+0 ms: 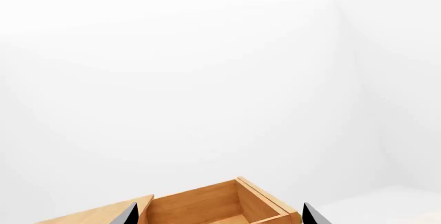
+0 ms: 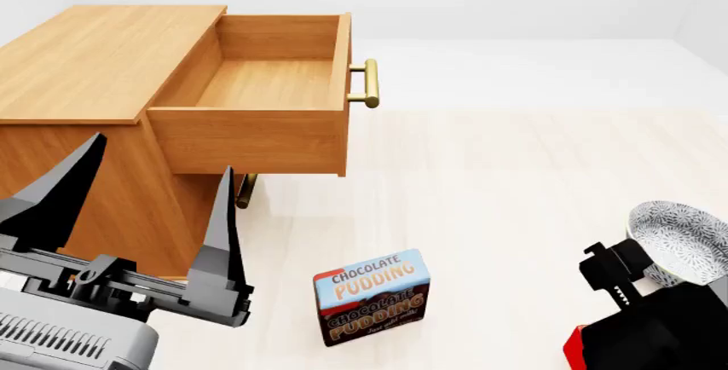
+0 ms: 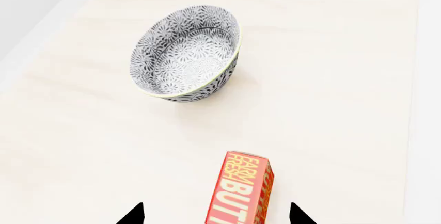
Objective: Put the butter at the back in the top drawer of the cabinet and close it.
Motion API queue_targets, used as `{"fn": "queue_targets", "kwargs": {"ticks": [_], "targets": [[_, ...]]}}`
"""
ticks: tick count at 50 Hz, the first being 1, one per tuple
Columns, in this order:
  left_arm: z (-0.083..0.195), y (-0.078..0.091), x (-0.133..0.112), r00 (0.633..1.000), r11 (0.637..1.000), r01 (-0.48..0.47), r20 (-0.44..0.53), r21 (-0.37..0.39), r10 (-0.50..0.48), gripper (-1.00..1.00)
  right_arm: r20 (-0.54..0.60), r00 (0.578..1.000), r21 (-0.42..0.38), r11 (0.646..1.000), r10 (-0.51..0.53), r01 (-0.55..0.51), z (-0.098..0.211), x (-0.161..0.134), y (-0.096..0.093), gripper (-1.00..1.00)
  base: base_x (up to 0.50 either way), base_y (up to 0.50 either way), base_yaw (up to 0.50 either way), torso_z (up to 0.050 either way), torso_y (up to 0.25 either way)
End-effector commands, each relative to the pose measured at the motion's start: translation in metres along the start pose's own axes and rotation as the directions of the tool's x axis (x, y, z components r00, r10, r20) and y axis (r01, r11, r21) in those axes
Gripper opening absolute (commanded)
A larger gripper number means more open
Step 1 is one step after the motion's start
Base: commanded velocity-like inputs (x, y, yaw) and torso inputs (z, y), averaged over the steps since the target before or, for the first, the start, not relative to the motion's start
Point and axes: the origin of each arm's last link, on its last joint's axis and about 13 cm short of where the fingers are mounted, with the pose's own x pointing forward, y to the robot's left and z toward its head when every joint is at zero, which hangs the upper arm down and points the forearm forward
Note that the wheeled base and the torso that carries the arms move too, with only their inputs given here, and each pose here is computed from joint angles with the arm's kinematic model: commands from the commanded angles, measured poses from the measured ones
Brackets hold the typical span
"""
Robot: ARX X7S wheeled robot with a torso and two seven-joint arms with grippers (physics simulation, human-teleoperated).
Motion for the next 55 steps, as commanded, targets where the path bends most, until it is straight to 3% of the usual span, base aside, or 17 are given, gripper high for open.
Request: {"fn": "queue_targets", "kwargs": {"ticks": [1, 23, 55], "targets": [[-0.006, -0.001, -0.001, 1.000, 1.000, 0.008, -0.015, -0.026, -0.009, 1.00, -0.053, 0.997, -0.010, 0.998, -0.059, 0.058, 0.012, 0.013, 0.012, 1.00, 0.00, 0.00, 0.00, 0.000, 0.000], [-0.014, -0.004, -0.001, 0.998, 0.999, 0.020, -0.051, -0.037, -0.022, 1.00, 0.023, 0.992, -0.103, 0.987, -0.121, 0.123, 0.014, 0.014, 0.035, 1.00, 0.00, 0.00, 0.00, 0.000, 0.000], [-0.018, -0.008, -0.001, 0.996, 0.999, 0.040, -0.083, -0.034, -0.043, 1.00, -0.012, 0.984, -0.130, 0.976, -0.176, 0.173, 0.001, 0.053, 0.036, 1.00, 0.00, 0.00, 0.00, 0.000, 0.000]]}}
